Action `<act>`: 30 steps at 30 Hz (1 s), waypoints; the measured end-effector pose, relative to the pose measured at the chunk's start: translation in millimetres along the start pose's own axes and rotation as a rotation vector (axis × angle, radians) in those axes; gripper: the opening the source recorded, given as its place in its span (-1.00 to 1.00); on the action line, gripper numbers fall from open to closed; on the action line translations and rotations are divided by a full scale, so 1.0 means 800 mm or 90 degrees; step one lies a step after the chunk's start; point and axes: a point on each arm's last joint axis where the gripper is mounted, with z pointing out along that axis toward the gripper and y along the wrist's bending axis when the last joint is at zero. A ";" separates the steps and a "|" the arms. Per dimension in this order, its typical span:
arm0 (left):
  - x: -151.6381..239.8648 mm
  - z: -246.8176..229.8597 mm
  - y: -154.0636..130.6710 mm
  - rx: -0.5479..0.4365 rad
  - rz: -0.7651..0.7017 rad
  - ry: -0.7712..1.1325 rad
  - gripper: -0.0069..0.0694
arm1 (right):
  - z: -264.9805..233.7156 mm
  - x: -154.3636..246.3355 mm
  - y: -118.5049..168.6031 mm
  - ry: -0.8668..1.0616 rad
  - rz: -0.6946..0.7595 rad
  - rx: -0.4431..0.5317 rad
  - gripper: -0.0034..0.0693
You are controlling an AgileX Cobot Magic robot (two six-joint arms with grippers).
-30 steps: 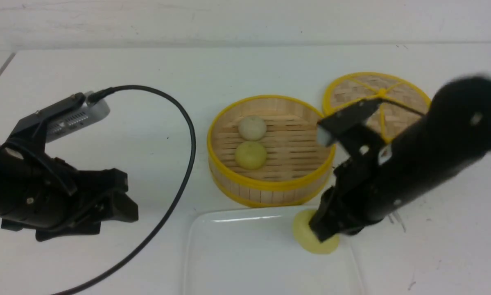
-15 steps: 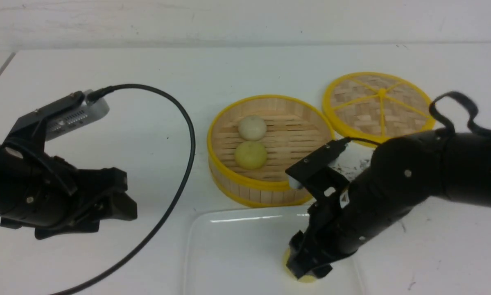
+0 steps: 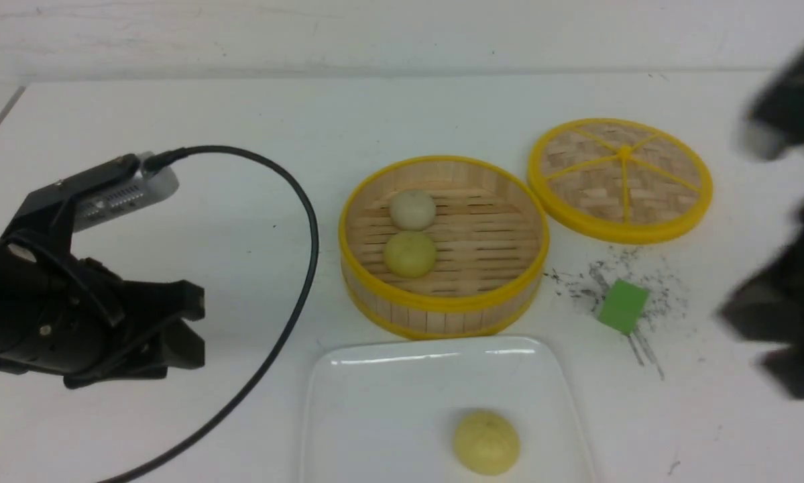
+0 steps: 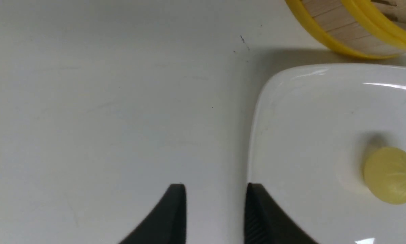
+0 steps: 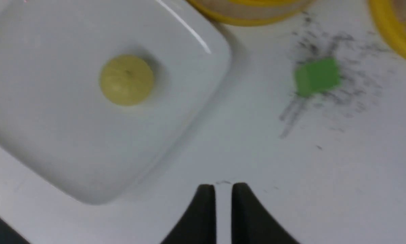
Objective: Put the steamed buns into the plate on the white tablecloth.
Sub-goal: 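Reach into the bamboo steamer and grasp a bun with the left gripper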
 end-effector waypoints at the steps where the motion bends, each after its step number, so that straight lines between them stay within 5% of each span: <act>1: -0.002 -0.002 -0.001 0.002 0.001 0.000 -0.44 | -0.017 0.010 -0.004 -0.021 0.010 0.015 -0.84; 5: -0.019 -0.016 -0.015 0.030 -0.020 -0.003 -0.80 | -0.057 0.067 -0.016 -0.101 0.048 0.061 -0.95; 14: -0.079 -0.012 -0.035 0.002 -0.029 0.047 -0.81 | -0.024 0.198 -0.020 -0.177 0.078 0.097 -0.95; 21: -0.095 0.028 -0.114 -0.005 0.059 0.047 -0.81 | 0.015 0.220 -0.016 -0.240 0.112 0.090 -0.94; 30: -0.116 0.099 -0.206 -0.045 0.096 0.050 -0.17 | 0.010 0.222 -0.017 -0.273 0.118 0.087 -0.93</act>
